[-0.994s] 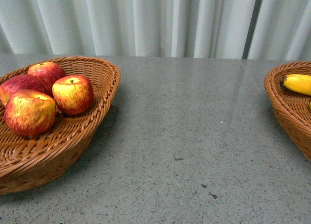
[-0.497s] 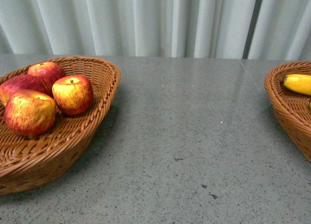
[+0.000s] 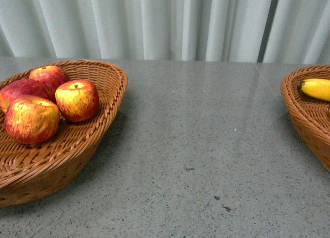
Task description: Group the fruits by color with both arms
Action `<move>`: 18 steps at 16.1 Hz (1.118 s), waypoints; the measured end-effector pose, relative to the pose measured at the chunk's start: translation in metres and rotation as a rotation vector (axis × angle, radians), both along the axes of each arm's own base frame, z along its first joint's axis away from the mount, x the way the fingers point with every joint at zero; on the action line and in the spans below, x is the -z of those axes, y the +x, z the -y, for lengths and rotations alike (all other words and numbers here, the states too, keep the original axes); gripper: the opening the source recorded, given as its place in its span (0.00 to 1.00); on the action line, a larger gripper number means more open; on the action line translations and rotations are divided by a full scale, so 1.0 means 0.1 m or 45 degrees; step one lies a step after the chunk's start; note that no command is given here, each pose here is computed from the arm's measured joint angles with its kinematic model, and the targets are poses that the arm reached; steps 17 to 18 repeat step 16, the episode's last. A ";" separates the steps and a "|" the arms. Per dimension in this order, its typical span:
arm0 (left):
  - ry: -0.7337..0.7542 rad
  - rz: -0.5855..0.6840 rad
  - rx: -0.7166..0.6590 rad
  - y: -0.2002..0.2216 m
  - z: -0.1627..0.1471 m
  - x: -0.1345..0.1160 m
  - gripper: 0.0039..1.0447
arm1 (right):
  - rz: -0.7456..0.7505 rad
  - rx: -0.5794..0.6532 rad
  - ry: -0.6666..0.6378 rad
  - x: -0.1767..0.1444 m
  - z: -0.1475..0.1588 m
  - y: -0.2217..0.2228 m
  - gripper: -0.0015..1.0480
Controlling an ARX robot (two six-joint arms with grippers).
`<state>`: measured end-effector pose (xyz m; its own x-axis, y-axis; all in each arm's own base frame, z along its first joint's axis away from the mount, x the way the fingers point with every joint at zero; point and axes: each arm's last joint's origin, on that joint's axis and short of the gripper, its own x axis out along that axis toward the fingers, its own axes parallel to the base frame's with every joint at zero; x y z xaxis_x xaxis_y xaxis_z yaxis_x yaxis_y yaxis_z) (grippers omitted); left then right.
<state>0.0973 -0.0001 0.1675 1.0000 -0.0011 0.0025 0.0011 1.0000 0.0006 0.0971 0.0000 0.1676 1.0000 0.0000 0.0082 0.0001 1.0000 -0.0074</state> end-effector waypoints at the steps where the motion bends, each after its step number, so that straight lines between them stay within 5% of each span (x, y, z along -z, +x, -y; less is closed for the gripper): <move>1: 0.000 0.000 0.000 0.00 0.00 0.00 0.94 | -0.006 0.000 0.000 0.00 0.00 0.00 0.02; 3: 0.000 0.000 0.000 0.00 0.00 0.00 0.94 | -0.004 0.000 0.000 0.00 0.00 0.00 0.05; 10: 0.000 0.000 0.000 0.00 0.00 0.00 0.94 | -0.004 0.000 0.000 0.00 0.00 0.00 0.92; 18: 0.000 0.000 0.000 0.00 0.00 0.00 0.94 | -0.004 0.000 0.000 0.00 0.00 0.00 0.94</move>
